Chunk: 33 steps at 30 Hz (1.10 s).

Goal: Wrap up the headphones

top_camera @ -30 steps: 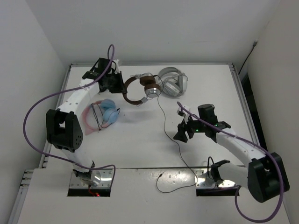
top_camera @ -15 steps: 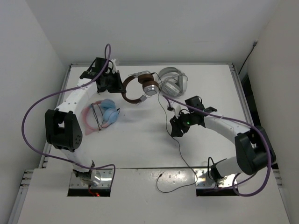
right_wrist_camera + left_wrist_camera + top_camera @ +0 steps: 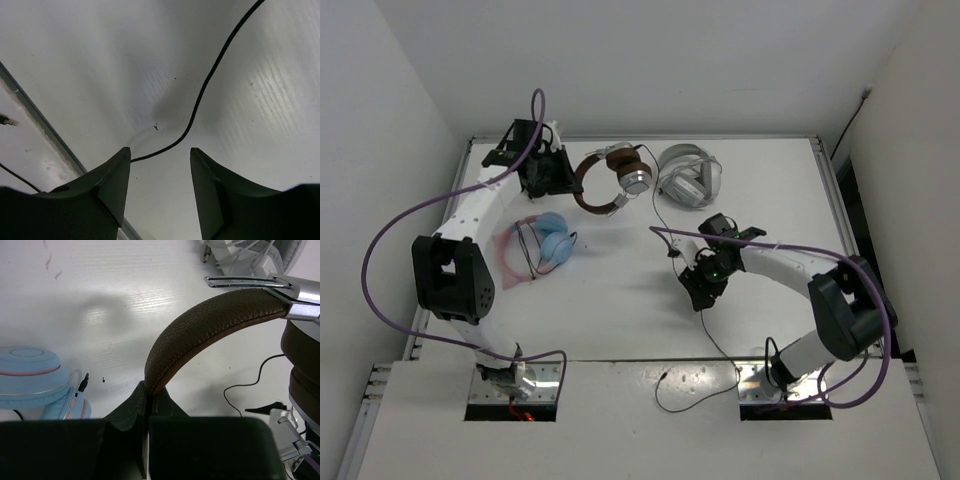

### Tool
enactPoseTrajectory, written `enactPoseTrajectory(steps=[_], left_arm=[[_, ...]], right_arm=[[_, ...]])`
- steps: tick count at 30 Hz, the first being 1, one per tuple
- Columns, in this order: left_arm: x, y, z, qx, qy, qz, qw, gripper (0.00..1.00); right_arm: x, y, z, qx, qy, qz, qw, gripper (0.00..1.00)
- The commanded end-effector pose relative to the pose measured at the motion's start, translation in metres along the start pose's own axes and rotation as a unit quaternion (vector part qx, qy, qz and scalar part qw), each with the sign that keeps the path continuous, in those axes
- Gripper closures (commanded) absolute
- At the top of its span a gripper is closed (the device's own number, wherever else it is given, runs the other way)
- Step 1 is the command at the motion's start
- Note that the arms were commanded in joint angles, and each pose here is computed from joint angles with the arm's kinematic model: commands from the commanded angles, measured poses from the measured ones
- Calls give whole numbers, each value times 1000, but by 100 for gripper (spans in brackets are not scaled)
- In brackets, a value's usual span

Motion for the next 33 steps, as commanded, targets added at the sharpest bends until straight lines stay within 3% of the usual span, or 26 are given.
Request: enactPoseTrajectory(steps=[1,11,27,30,33], left_arm=[[16,31,-19,5,-35,-46,998,100],[12,31,-1,42,-39,-35,998,100],[5,21,4,62,-46,-23,997,100],[3,19,5,62,-49,-20,997,100],[5,19,8,67,-38,-26,997,100]], right_arm=[[-1,2,-7,0,-14,23,1000,48],[-12,22,-27,-19,-51,7,999,54],[-33,42,-28,-64,-9,-16,998,58],[-36,42,-34,-69,-24,-14,997,66],[-36,45,-40,-69,-38,-19,997,86]])
Point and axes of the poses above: each gripper's point midway between its finger pads, its own x axis back along the fingers, its own z axis along the line the jaws close on, y = z × x, the point moved 1 cm from there along x, back along the fingers, and after that the axes turned 3 degrees about x, right-handed, at the moved point
